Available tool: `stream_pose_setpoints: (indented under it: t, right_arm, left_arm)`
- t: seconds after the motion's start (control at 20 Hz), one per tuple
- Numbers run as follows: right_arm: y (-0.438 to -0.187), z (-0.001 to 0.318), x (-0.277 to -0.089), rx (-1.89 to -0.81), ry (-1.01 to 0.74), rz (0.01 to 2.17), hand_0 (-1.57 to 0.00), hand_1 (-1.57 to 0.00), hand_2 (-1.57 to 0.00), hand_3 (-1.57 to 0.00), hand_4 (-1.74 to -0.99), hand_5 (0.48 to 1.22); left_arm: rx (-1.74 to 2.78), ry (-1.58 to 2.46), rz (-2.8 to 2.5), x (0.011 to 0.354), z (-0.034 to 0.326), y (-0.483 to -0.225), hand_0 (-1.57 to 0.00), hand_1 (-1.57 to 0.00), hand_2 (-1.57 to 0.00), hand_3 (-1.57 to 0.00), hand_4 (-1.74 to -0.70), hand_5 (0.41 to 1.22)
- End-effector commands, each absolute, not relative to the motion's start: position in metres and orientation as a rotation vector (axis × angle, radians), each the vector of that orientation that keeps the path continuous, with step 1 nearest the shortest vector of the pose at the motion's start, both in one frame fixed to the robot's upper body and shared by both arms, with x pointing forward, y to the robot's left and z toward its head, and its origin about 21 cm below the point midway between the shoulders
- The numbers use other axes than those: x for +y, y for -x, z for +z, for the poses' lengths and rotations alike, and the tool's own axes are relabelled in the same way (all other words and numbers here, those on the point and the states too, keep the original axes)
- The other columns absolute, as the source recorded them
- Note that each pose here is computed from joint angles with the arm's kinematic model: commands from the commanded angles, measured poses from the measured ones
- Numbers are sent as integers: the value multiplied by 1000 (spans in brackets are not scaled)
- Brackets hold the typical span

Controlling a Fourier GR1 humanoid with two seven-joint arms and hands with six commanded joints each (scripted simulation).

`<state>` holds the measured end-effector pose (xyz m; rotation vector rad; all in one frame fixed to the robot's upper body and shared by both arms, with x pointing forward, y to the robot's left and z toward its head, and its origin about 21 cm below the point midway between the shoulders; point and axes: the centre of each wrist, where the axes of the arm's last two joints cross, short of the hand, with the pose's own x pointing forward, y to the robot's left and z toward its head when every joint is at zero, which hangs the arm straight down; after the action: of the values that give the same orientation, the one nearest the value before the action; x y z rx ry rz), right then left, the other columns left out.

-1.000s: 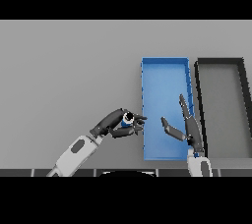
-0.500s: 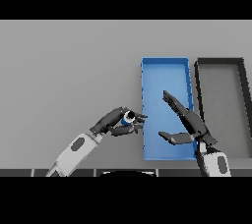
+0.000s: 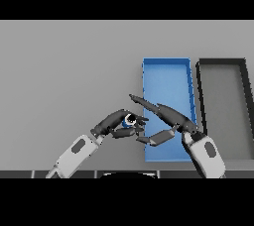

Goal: Pick up the blue pipe and place it into the blue bin.

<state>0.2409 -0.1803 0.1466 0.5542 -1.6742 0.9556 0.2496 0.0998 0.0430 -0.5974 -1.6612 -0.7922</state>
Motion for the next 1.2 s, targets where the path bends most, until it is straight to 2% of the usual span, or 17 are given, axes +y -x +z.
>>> stream_pose_setpoints:
  t: [0.0, 0.35, 0.45, 0.5, 0.55, 0.6, 0.65, 0.7, 0.75, 0.8, 0.85, 0.9, 1.0, 1.1, 1.15]
  right_arm:
    - [-240, 150, -174, -1674, -578, 982, 1, 1, 1, 1, -1241, 530]
    - [-259, 157, -130, -1630, -644, 1081, 1, 1, 1, 1, -1218, 508]
    - [-268, 159, -121, -1621, -659, 1098, -53, -84, -102, -46, -1245, 506]
    - [-271, 160, -116, -1616, -669, 1112, -181, -225, -237, -161, -1294, 509]
    - [-275, 161, -110, -1600, -664, 1136, -345, -375, -379, -296, -1335, 507]
    - [-276, 161, -106, -1594, -672, 1164, -527, -534, -531, -440, -1362, 508]
    - [-275, 160, -104, -1608, -703, 1174, -718, -699, -739, -635, -1430, 522]
    - [-274, 162, -101, -1609, -741, 1172, -888, -873, -905, -768, -1486, 550]
    - [-273, 162, -99, -1590, -789, 1171, -1025, -1013, -1038, -868, -1530, 606]
    - [-274, 162, -98, -1569, -808, 1161, -1134, -1124, -1145, -957, -1562, 666]
    - [-274, 158, -97, -1530, -803, 1154, -1221, -1214, -1230, -1080, -1526, 728]
    - [-273, 156, -97, -1520, -830, 1143, -1291, -1285, -1298, -1178, -1495, 826]
    - [-273, 151, -95, -1578, -862, 1103, -1392, -1388, -1396, -1320, -1452, 968]
    - [-272, 156, -99, -1635, -797, 1165, -1456, -1454, -1459, -1410, -1447, 1059]
    - [-272, 155, -98, -1619, -780, 1187, -1479, -1477, -1482, -1442, -1457, 1092]
  left_arm:
    - [-1665, 606, -793, 101, 43, -249, -1571, -1571, -1571, -1502, -1741, 1221]
    - [-1668, 598, -835, 100, 47, -252, -1571, -1571, -1571, -1540, -1740, 1221]
    - [-1646, 638, -814, 101, 45, -249, -1571, -1571, -1571, -1484, -1736, 1221]
    - [-1655, 593, -847, 104, 45, -251, -1394, -1326, -1320, -1288, -1737, 1221]
    - [-1596, 531, -928, 108, 43, -253, -1182, -1078, -1063, -1030, -1682, 1221]
    - [-1545, 494, -982, 109, 46, -254, -991, -878, -850, -824, -1552, 1221]
    - [-1527, 465, -989, 110, 50, -253, -818, -706, -680, -659, -1480, 1221]
    - [-1565, 483, -960, 111, 49, -253, -776, -706, -686, -583, -1533, 1221]
    - [-1595, 475, -941, 107, 47, -251, -935, -879, -863, -781, -1574, 1221]
    - [-1595, 489, -913, 107, 46, -251, -1063, -1017, -969, -939, -1607, 1221]
    - [-1624, 525, -880, 105, 44, -251, -1164, -1128, -1051, -1065, -1634, 1221]
    - [-1642, 554, -839, 106, 46, -254, -1246, -1217, -1115, -1166, -1655, 1221]
    - [-1652, 604, -806, 102, 47, -251, -1363, -1344, -1254, -1312, -1686, 1221]
    - [-1656, 602, -800, 104, 47, -255, -1438, -1426, -1348, -1405, -1706, 1221]
    - [-1647, 612, -801, 107, 44, -254, -1464, -1455, -1372, -1438, -1713, 1221]
